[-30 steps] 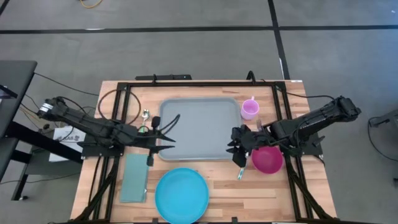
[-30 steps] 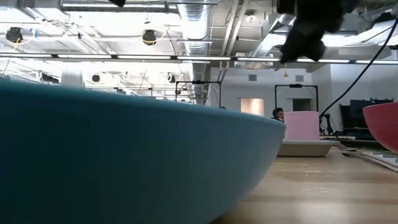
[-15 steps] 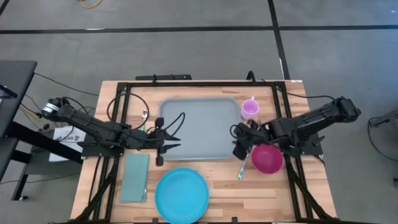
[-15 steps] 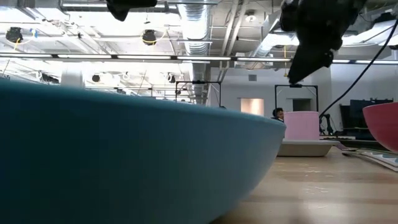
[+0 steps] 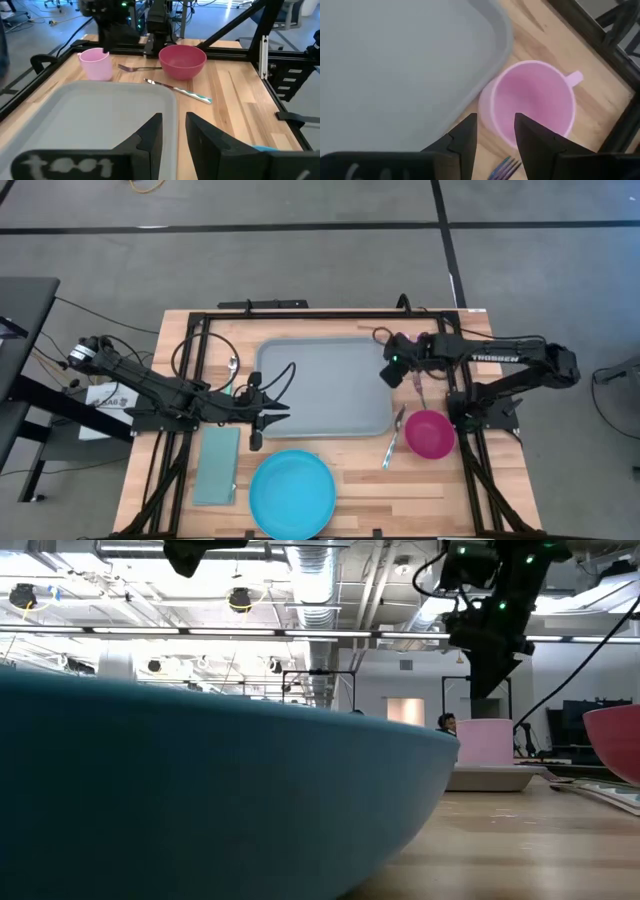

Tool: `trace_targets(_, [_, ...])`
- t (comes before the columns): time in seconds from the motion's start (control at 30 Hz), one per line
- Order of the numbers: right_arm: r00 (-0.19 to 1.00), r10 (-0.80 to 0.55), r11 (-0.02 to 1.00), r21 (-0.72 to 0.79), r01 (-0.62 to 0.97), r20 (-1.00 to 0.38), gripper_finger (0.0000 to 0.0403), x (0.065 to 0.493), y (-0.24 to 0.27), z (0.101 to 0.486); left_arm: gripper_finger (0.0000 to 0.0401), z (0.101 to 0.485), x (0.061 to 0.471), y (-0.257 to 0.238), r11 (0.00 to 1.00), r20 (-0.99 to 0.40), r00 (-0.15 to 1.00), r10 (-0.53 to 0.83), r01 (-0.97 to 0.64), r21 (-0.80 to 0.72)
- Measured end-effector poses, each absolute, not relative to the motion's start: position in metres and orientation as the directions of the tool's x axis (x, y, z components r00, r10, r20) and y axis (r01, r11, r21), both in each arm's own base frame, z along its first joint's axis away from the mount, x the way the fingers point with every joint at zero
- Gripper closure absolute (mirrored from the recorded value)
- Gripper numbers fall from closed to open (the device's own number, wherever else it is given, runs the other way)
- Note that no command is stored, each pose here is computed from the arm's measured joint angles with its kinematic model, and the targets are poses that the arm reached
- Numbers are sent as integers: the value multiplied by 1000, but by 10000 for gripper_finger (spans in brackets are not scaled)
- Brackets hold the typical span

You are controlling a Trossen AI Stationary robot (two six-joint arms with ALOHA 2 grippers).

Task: Set up tray
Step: Put the pink mug on the gray tray

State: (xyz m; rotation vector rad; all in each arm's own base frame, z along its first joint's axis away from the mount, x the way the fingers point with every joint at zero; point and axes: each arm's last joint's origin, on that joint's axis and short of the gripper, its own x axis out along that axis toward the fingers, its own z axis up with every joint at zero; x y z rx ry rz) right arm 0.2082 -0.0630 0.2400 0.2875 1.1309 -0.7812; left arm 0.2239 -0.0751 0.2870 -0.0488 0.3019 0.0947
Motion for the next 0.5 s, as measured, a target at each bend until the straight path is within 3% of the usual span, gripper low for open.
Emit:
trace_targets(0.27, [209, -364, 665, -96, 740, -907, 280, 203, -85, 240, 327, 287, 224, -75, 994, -302, 950, 83, -100, -40])
trace_targets(0.5, [246, -323, 699, -55, 713, -914, 280, 205, -88, 239, 327, 286, 224, -76, 992, -309, 949, 70, -98, -77])
